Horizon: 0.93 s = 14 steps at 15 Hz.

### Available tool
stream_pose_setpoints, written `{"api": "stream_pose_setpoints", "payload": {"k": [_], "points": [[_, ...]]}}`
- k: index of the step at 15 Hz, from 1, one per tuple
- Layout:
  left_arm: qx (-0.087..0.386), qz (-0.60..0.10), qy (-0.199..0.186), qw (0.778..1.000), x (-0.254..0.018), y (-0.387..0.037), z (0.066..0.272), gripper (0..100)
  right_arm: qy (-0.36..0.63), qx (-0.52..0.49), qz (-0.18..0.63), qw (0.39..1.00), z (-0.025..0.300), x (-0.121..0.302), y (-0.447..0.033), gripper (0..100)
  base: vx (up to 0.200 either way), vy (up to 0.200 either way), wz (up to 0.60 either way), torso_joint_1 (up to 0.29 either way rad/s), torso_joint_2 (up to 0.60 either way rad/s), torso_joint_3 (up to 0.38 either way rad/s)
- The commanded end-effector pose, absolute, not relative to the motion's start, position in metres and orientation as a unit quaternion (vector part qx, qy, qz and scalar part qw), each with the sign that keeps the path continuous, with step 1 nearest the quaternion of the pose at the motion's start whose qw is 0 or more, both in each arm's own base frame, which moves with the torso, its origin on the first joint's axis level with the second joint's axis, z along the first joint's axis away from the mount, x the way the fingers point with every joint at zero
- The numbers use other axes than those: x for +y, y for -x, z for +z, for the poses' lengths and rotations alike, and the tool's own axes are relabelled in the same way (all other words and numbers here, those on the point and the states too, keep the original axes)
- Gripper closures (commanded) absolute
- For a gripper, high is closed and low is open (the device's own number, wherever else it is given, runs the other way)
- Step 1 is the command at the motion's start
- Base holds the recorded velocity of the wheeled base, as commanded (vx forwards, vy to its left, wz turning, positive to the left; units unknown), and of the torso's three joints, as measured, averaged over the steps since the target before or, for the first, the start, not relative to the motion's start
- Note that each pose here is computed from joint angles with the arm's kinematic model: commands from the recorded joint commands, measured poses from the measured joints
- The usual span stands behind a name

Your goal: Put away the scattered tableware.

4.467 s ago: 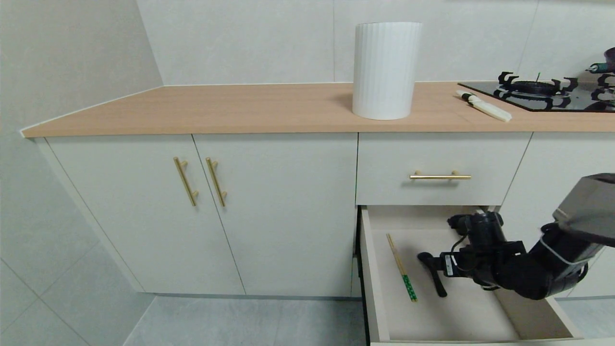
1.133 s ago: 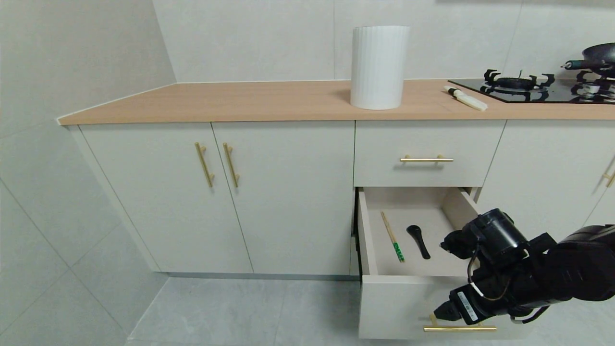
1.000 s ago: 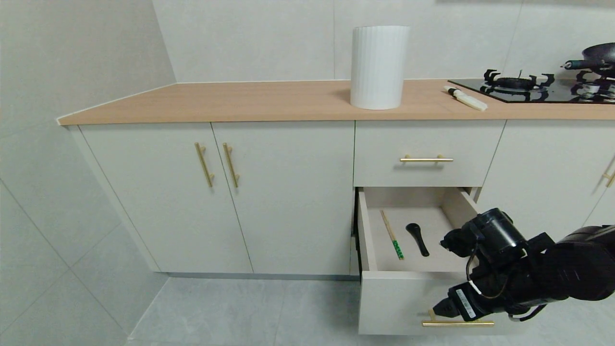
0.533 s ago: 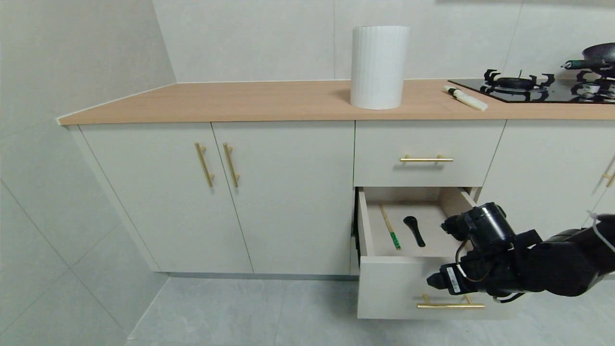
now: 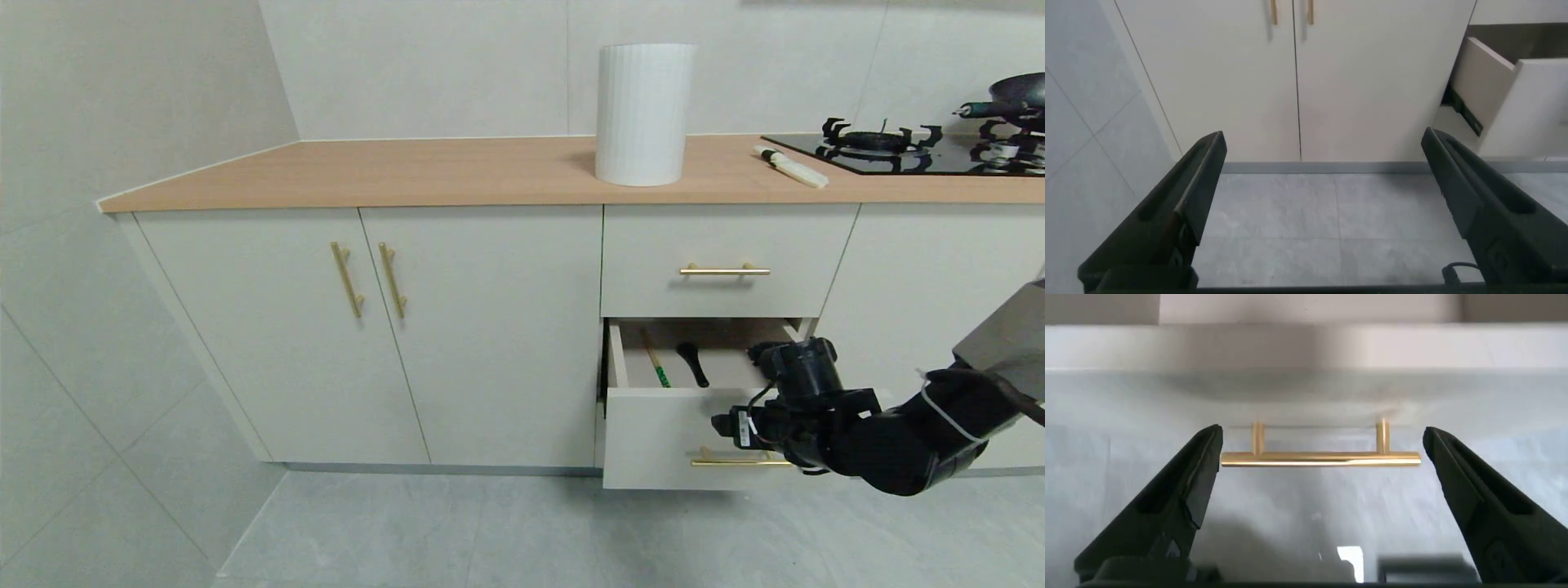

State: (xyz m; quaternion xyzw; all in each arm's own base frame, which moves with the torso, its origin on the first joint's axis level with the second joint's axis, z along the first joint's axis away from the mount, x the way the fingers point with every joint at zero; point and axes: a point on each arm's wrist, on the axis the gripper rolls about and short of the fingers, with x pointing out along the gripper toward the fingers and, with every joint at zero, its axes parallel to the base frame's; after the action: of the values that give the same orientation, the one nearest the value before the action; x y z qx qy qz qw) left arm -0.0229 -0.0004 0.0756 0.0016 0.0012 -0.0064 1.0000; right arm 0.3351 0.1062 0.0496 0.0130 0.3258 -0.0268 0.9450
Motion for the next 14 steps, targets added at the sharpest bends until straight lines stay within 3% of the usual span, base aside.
{"api": "stream_pose_setpoints", "payload": {"k": [1, 7, 14], "points": [[0.002, -0.006, -0.002, 1.0, 0.0, 0.023, 0.075, 0, -0.017, 0.323, -0.037, 0.945, 0.038, 0.103, -0.352, 0, 0.0, 0.0, 0.0, 0.0, 0.0, 0.0], [0.002, -0.006, -0.002, 1.0, 0.0, 0.023, 0.075, 0, -0.035, 0.267, -0.039, 0.962, 0.049, 0.109, -0.402, 0, 0.0, 0.0, 0.0, 0.0, 0.0, 0.0], [0.002, -0.006, -0.002, 1.0, 0.0, 0.023, 0.075, 0, -0.048, 0.243, -0.053, 0.967, 0.032, 0.104, -0.441, 0, 0.0, 0.0, 0.0, 0.0, 0.0, 0.0]]}}
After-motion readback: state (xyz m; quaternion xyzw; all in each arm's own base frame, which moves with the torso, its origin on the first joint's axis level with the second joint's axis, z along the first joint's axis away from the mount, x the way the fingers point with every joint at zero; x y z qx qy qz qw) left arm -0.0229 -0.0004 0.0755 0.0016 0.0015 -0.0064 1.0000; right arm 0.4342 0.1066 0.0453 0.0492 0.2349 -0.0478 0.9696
